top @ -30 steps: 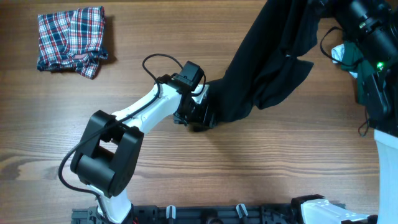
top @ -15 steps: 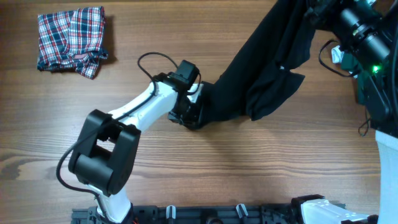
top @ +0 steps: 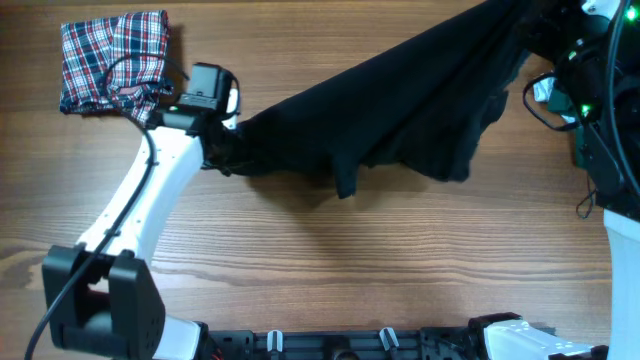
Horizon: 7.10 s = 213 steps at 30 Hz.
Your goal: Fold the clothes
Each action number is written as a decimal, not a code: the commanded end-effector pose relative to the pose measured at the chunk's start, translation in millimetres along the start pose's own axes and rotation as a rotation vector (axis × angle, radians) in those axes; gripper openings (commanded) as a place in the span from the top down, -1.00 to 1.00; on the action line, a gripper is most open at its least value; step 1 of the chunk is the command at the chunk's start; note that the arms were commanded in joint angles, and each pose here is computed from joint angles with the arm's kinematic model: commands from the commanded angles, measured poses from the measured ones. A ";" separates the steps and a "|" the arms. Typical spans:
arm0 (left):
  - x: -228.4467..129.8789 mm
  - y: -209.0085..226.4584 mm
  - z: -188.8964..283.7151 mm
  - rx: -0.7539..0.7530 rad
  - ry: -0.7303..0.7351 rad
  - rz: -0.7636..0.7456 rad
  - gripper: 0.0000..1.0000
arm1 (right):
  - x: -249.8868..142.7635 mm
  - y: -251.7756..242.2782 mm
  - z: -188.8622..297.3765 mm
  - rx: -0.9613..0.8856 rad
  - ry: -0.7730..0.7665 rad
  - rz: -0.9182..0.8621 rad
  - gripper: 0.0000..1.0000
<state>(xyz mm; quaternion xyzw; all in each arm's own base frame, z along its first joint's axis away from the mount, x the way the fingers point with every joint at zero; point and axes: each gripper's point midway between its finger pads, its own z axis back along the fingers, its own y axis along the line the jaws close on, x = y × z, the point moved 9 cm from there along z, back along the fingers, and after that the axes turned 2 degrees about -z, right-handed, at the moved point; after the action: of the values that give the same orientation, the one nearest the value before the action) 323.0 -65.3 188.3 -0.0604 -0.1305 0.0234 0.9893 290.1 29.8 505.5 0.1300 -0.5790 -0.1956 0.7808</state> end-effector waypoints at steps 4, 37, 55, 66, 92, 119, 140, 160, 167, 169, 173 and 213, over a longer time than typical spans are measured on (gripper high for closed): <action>8.5 20.2 18.8 0.144 -0.088 0.061 0.92 | 2.5 -12.6 -7.7 -0.155 -0.028 0.043 0.92; 50.1 32.4 124.2 0.167 -0.488 0.147 0.91 | -19.0 -74.2 -117.0 0.027 0.306 -0.002 0.92; 33.0 29.3 116.0 0.119 -0.357 0.130 0.02 | -59.6 -89.1 -129.5 0.007 0.535 0.009 -0.99; 5.2 30.1 103.6 0.101 -0.156 0.230 -0.02 | -95.4 -113.0 -114.4 -0.184 0.779 0.022 -1.00; -47.4 34.5 4.0 0.074 0.258 0.307 -0.30 | -290.2 -167.9 -154.1 -0.075 1.028 0.002 -0.95; -45.3 34.2 3.4 0.070 0.244 0.305 -0.40 | -343.8 -149.7 -188.5 0.121 0.988 0.021 -0.42; -45.9 34.3 3.6 0.071 0.248 0.305 -0.40 | -301.4 -155.2 -162.1 0.057 0.943 -0.033 0.64; -46.4 34.4 3.7 0.072 0.252 0.305 -0.40 | -247.8 -115.8 -150.1 0.439 0.810 -0.125 0.91; -46.3 34.4 3.7 0.071 0.251 0.302 -0.40 | -144.9 -79.5 -83.3 0.714 0.524 -0.108 0.91; -46.3 34.4 3.7 0.071 0.251 0.302 -0.41 | -123.1 -70.0 -63.2 0.770 0.460 -0.088 0.91; -48.4 34.6 4.2 0.074 0.264 0.303 -0.40 | -84.5 -55.8 -30.3 0.840 0.336 -0.057 0.91; -71.4 -31.7 -87.5 -0.085 0.324 0.171 -1.00 | -55.4 -55.1 -10.3 0.933 0.267 -0.024 0.91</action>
<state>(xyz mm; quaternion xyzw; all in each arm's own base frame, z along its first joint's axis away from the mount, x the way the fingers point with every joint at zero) 278.2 -114.2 96.6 -0.1261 0.0292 0.0839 0.9880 286.2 2.9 415.0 0.4768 -0.4980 0.0628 0.7216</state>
